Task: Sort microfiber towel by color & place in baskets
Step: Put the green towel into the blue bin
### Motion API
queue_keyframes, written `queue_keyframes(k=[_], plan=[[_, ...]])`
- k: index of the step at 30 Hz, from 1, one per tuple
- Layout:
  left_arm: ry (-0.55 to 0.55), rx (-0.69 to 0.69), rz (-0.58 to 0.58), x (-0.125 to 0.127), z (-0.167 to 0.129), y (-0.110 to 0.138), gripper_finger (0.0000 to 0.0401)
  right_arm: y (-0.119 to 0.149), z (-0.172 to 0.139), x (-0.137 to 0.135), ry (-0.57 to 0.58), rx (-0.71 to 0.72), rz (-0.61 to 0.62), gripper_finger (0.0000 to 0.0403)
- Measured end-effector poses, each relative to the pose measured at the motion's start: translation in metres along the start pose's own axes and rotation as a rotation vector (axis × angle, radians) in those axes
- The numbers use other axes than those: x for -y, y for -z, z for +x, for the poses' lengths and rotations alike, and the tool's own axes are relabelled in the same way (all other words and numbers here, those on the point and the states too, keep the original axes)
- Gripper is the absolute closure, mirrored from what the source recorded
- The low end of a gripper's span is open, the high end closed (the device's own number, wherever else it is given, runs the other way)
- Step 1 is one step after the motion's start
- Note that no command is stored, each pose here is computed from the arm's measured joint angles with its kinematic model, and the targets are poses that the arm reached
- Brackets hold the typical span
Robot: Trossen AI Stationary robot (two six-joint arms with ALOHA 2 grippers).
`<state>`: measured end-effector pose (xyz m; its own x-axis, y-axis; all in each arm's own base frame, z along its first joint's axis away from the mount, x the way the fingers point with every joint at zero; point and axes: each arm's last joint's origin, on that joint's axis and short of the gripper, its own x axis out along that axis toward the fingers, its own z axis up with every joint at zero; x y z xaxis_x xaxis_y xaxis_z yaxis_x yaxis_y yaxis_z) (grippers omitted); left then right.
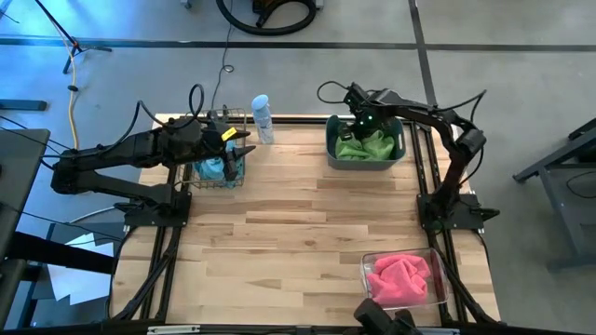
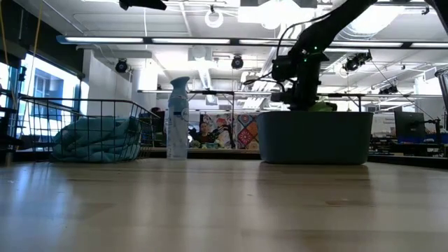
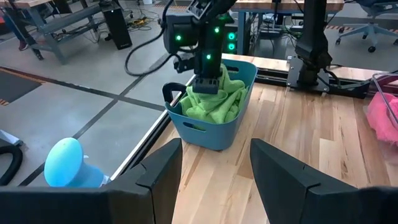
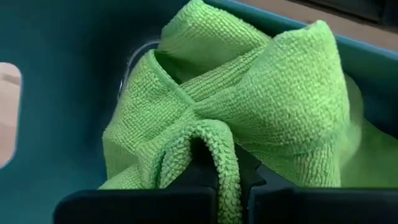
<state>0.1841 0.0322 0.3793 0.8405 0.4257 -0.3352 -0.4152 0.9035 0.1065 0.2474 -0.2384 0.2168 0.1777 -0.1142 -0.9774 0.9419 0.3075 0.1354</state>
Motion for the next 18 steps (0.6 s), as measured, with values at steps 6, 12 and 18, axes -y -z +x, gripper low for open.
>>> queue_keyframes(k=[6, 12, 18], plan=[[0.000, 0.000, 0.001, 0.000, 0.000, 0.000, 0.0224, -0.002, 0.013, -0.002, 0.016, -0.015, 0.020, 0.0403], [0.000, 0.000, 0.000, 0.000, 0.000, 0.000, 0.0224, -0.003, 0.029, -0.003, 0.036, -0.053, 0.041, 0.0403], [-0.001, 0.000, 0.004, 0.000, 0.000, 0.000, 0.0224, -0.004, 0.039, -0.005, 0.049, -0.060, 0.070, 0.0403]])
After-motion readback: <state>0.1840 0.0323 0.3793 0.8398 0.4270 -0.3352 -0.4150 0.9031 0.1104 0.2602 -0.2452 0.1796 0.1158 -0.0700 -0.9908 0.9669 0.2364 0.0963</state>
